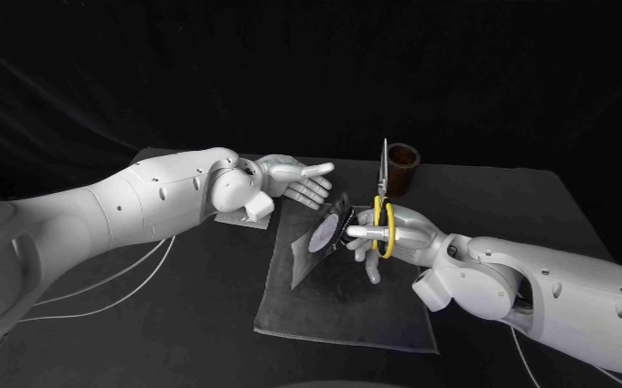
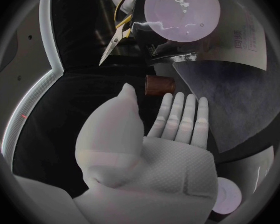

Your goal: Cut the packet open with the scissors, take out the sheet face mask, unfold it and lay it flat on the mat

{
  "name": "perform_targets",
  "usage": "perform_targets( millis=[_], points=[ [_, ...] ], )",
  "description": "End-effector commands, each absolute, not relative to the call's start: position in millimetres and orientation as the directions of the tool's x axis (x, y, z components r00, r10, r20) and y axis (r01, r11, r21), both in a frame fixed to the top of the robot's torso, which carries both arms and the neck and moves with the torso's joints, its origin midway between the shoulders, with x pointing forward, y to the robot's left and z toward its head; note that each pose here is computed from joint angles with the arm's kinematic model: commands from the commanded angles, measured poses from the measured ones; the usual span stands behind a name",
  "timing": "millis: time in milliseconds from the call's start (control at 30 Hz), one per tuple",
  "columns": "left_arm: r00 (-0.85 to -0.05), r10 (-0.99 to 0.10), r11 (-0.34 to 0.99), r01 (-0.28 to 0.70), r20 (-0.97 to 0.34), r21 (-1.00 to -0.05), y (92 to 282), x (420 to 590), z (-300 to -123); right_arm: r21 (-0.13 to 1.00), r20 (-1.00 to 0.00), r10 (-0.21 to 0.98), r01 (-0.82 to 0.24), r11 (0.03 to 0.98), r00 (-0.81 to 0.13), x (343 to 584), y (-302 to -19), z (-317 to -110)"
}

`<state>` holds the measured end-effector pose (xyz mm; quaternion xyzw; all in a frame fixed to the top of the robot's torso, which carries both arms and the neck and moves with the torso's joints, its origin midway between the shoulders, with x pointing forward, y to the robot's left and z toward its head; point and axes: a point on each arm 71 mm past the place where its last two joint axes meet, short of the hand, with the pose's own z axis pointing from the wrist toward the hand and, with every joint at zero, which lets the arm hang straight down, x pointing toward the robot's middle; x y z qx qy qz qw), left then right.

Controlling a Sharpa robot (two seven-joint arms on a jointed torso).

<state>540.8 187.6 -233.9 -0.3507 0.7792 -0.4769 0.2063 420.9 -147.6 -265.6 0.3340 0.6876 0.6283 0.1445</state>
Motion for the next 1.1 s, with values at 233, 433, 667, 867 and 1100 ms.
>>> perform_targets(
  millis=[233, 433, 667, 867, 1100],
  points=[
    [-0.728, -0.658, 0.204, -0.419, 0.193, -0.885, 166.5, 533.4, -241.8, 0.967, 0.222, 0.598, 0.255, -0.03, -0.77, 416.0, -141.9, -252.8],
    [-0.757, -0.612, 0.225, -0.444, 0.228, -0.868, 164.7, 529.9, -246.0, 0.968, 0.217, 0.599, 0.248, -0.033, -0.771, 416.1, -144.0, -248.6],
    [-0.796, -0.54, 0.259, -0.466, 0.274, -0.846, 170.2, 525.4, -248.6, 0.969, 0.216, 0.603, 0.244, -0.035, -0.768, 416.4, -148.0, -246.6],
    [-0.817, -0.467, 0.264, -0.495, 0.339, -0.828, 176.7, 520.6, -248.5, 0.97, 0.213, 0.611, 0.242, -0.036, -0.763, 417.1, -152.8, -246.0],
    [-0.848, -0.362, 0.302, -0.5, 0.387, -0.812, 181.0, 512.6, -248.5, 0.971, 0.21, 0.619, 0.238, -0.039, -0.757, 418.1, -156.9, -244.8]
  ],
)
